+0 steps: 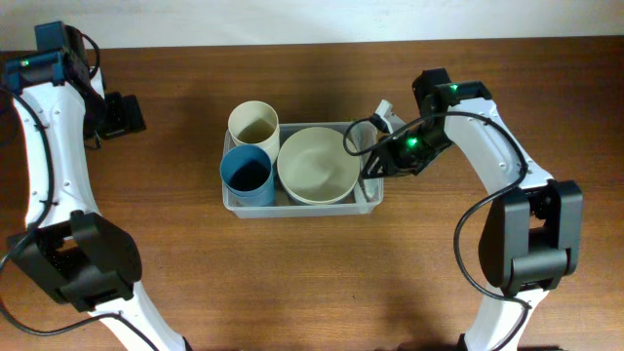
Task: Pack container
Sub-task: 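Lower the spoon into the bin beside the fork, then open the right gripper and raise it up away from the bin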
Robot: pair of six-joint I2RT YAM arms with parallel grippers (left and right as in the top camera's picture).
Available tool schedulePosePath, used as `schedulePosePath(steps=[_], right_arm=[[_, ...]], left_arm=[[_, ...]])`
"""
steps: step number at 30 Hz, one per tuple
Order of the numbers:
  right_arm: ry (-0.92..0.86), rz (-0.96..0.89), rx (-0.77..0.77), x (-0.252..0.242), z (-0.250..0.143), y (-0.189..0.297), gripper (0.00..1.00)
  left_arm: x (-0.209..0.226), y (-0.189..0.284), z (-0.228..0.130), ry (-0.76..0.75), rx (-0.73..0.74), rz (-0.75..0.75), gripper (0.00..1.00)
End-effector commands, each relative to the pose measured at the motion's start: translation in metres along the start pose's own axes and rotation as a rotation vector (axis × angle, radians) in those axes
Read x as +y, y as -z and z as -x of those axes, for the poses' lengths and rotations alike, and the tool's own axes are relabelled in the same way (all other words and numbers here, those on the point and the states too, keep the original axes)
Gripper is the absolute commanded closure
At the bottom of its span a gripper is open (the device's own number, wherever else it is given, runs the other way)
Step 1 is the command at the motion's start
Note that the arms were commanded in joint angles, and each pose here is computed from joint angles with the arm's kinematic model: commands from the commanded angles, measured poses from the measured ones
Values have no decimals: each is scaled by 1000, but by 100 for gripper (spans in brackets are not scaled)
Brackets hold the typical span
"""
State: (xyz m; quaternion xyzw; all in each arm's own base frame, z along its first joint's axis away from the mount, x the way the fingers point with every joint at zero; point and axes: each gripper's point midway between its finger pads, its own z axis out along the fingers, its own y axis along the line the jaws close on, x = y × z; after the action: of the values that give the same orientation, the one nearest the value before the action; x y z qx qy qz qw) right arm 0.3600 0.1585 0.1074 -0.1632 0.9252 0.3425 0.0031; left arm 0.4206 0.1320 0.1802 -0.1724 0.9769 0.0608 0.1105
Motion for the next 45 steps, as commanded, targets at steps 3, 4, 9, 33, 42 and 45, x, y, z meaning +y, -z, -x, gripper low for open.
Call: schedulePosePath(steps=[3, 4, 9, 33, 42, 45], right_arm=[[0, -5, -5, 1, -1, 3, 67], [0, -5, -5, 1, -1, 3, 67], [-18, 5, -17, 5, 3, 6, 68], [-232, -930, -363, 3, -9, 268, 1], [-203, -844, -359, 11, -5, 258, 1], [-200, -850, -361, 11, -5, 259, 1]], left_arm=[[1, 5, 4, 15, -17, -8, 0], [1, 5, 4, 15, -17, -8, 0], [1, 5, 4, 15, -17, -8, 0], [1, 5, 4, 15, -17, -8, 0], [1, 5, 4, 15, -17, -8, 0], [1, 5, 4, 15, -17, -8, 0]])
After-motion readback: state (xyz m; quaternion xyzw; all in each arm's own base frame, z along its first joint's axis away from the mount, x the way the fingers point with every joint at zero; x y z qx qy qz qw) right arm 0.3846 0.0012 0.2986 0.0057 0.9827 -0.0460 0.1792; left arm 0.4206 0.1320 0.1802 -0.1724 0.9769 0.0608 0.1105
